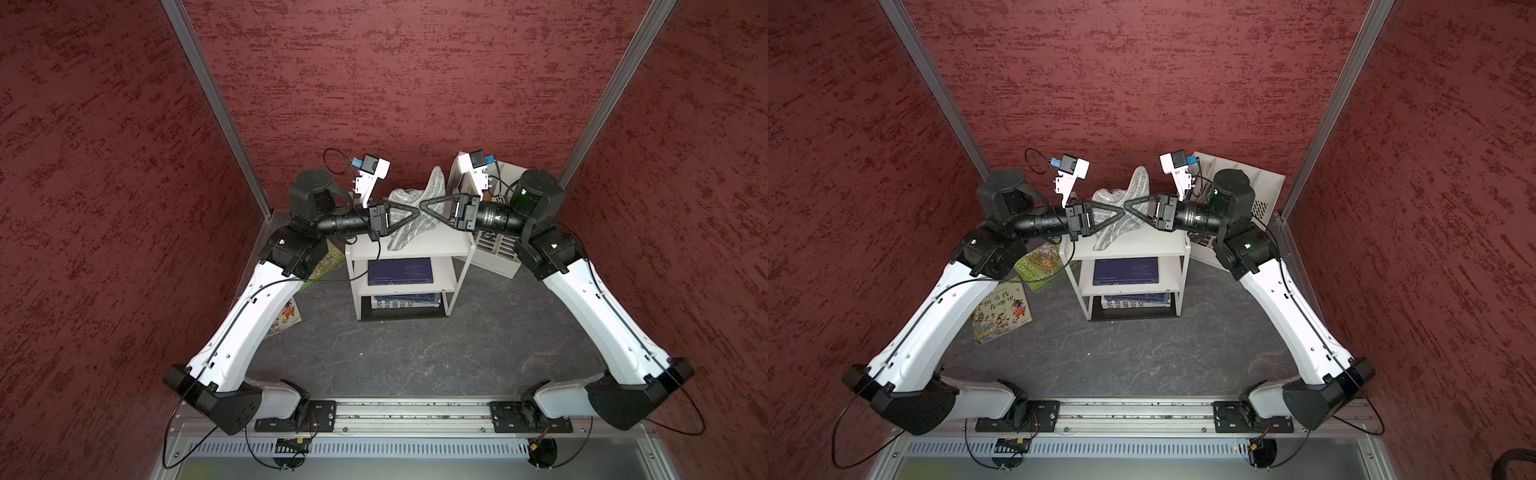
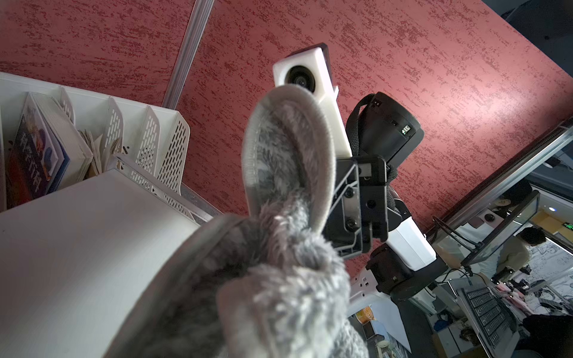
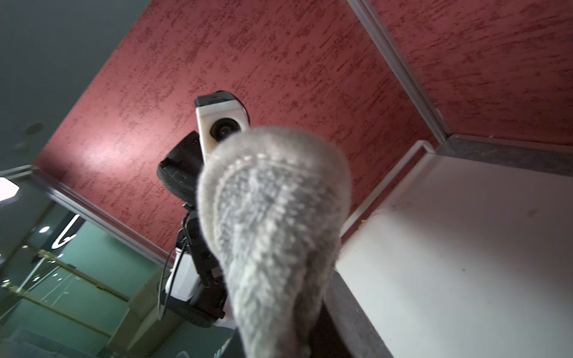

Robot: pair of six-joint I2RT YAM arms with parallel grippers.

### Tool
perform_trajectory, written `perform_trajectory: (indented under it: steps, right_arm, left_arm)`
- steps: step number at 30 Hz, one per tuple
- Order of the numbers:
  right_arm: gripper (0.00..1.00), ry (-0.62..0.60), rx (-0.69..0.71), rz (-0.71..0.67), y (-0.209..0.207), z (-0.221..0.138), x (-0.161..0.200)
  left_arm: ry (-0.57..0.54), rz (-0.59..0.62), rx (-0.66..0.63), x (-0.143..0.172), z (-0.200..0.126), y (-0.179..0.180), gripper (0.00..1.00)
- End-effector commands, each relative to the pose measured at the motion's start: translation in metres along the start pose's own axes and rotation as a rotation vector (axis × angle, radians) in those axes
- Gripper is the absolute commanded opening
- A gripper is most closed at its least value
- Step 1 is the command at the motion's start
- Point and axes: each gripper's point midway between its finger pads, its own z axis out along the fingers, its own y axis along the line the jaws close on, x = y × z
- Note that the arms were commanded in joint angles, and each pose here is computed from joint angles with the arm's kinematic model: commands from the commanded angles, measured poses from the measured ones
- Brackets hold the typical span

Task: Wipe the bookshelf clean with a cloth
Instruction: Adjust the cleaning item, then wipe the dust from the shelf, then hold the shelf at the center of the board.

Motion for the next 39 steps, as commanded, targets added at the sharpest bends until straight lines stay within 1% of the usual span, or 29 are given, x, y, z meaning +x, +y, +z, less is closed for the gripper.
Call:
perform_trajectory:
  steps: [1, 2, 4, 5, 7, 8, 12, 14, 16, 17, 20, 21, 22, 26, 29, 32, 34, 36, 39]
  right_arm:
    - [0.00, -0.031, 0.001, -0.056, 0.014, -0.004, -0.010]
    - [0.00, -0.044, 0.036, -0.069, 0.011, -0.006, -0.012]
    - [0.00, -0.063, 0.113, -0.119, 0.005, -0.012, -0.015]
    - [0.00, -0.066, 0.165, -0.135, 0.000, -0.016, -0.015]
    - [0.00, -0.061, 0.238, -0.178, -0.005, -0.023, -0.014]
    - [0.00, -0.049, 0.282, -0.194, -0.011, -0.026, -0.012]
    - [0.00, 0.051, 0.462, -0.253, -0.035, -0.031, 0.003]
    - [0.00, 0.106, 0.519, -0.283, -0.040, -0.030, 0.013]
    - [0.00, 0.167, 0.566, -0.301, -0.053, -0.021, 0.023]
    - [0.00, 0.193, 0.580, -0.309, -0.056, -0.017, 0.028]
    - [0.00, 0.240, 0.590, -0.317, -0.062, -0.002, 0.038]
    - [0.00, 0.252, 0.588, -0.313, -0.064, 0.004, 0.042]
    - [0.00, 0.257, 0.586, -0.311, -0.066, 0.009, 0.043]
    - [0.00, 0.267, 0.574, -0.305, -0.076, 0.037, 0.047]
    - [0.00, 0.268, 0.562, -0.293, -0.081, 0.053, 0.046]
    - [0.00, 0.298, 0.569, -0.277, -0.093, 0.067, 0.052]
    - [0.00, 0.319, 0.569, -0.270, -0.099, 0.074, 0.058]
    - [0.00, 0.338, 0.559, -0.261, -0.104, 0.082, 0.066]
    - [0.00, 0.351, 0.538, -0.249, -0.107, 0.093, 0.072]
  left_arm:
    - [-0.004, 0.042, -0.011, -0.005, -0.006, -0.005, 0.06]
    - [-0.004, 0.038, -0.023, -0.004, -0.010, -0.002, 0.13]
    - [-0.023, 0.039, -0.071, -0.008, -0.025, 0.008, 0.19]
    - [-0.026, 0.036, -0.100, -0.007, -0.034, 0.012, 0.24]
    - [-0.057, 0.013, -0.186, -0.011, -0.060, 0.030, 0.37]
    - [-0.077, -0.004, -0.222, -0.013, -0.075, 0.037, 0.43]
    - [-0.152, -0.068, -0.362, -0.018, -0.126, 0.061, 0.60]
    - [-0.177, -0.139, -0.435, -0.014, -0.146, 0.077, 0.65]
    - [-0.194, -0.229, -0.473, -0.005, -0.159, 0.093, 0.66]
    - [-0.201, -0.273, -0.471, 0.000, -0.161, 0.099, 0.64]
    - [-0.190, -0.348, -0.435, 0.017, -0.159, 0.108, 0.50]
    - [-0.184, -0.364, -0.438, 0.023, -0.159, 0.111, 0.46]
    - [-0.178, -0.382, -0.442, 0.030, -0.159, 0.114, 0.44]
    - [-0.154, -0.464, -0.459, 0.059, -0.159, 0.128, 0.45]
    - [-0.148, -0.503, -0.430, 0.073, -0.153, 0.131, 0.46]
    - [-0.147, -0.500, -0.366, 0.077, -0.141, 0.125, 0.47]
    - [-0.148, -0.479, -0.330, 0.076, -0.134, 0.118, 0.52]
    - [-0.148, -0.465, -0.321, 0.075, -0.130, 0.113, 0.54]
    - [-0.149, -0.471, -0.334, 0.076, -0.131, 0.113, 0.53]
